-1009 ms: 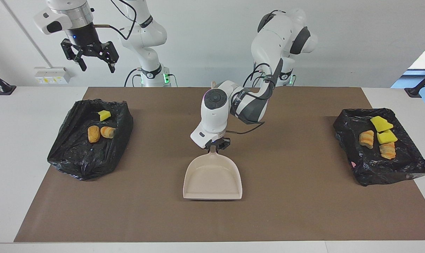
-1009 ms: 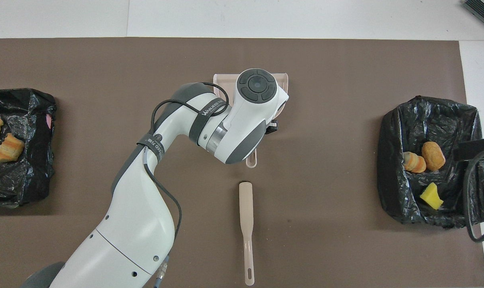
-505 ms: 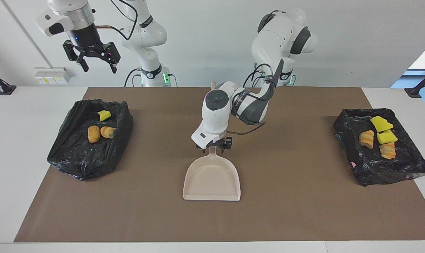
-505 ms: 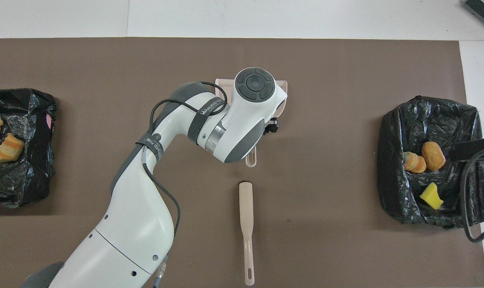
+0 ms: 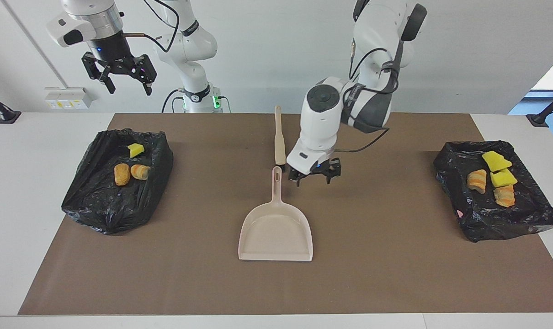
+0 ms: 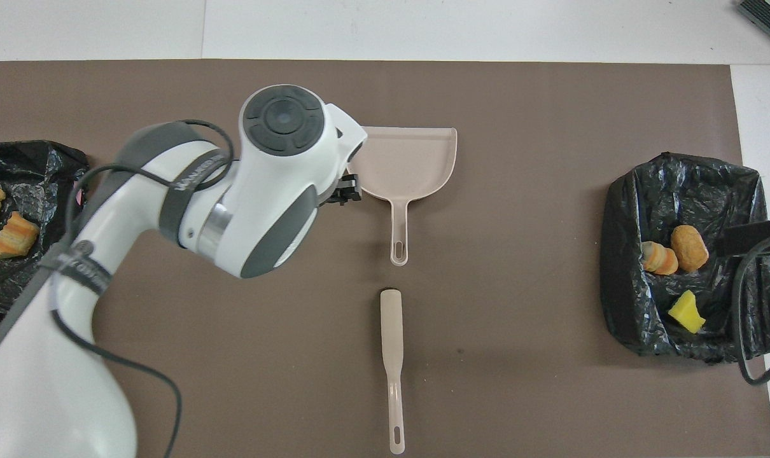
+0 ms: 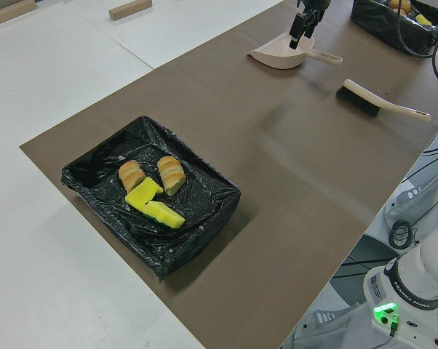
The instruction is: Sweep and dump trash in bin
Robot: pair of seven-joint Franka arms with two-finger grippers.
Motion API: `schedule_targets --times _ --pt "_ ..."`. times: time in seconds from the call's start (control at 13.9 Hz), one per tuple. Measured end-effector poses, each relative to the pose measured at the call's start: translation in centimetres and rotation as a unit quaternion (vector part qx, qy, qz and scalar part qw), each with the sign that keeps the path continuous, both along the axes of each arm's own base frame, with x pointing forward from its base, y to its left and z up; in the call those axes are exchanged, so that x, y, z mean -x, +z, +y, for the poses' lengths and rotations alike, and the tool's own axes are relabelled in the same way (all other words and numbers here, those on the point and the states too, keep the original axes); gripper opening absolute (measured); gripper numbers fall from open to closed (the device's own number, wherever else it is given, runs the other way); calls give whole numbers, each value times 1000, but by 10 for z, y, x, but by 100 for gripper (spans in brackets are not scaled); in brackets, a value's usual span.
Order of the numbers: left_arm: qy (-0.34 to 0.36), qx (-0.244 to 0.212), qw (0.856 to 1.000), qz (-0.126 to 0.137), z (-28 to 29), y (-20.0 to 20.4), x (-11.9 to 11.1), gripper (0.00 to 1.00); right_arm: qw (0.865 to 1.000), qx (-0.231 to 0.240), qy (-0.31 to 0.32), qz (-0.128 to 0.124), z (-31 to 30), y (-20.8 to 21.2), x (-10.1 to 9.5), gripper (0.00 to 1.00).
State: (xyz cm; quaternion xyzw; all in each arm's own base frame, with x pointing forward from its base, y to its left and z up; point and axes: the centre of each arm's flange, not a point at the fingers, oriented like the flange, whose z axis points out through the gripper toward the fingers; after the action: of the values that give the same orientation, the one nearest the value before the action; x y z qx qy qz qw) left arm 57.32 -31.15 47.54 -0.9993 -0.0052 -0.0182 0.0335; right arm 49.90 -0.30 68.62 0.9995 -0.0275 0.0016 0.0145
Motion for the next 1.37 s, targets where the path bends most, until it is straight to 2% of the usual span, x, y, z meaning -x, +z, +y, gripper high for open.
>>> schedule_targets --times 0.29,0.5,0.79,1.08,1.37 --pt "-32 -11 999 -15 124 73 18 100 1000 0 0 0 0 0 0 100" --pt "-51 -6 999 -15 157 114 41 100 1000 0 0 0 0 0 0 100" --pt "-97 12 995 1 210 165 56 100 1000 0 0 0 0 0 0 100" --pt "-106 15 994 13 235 201 55 100 1000 0 1 0 1 0 0 100" --pt "-104 19 994 21 238 200 36 100 1000 1 -4 8 -2 -5 -8 100"
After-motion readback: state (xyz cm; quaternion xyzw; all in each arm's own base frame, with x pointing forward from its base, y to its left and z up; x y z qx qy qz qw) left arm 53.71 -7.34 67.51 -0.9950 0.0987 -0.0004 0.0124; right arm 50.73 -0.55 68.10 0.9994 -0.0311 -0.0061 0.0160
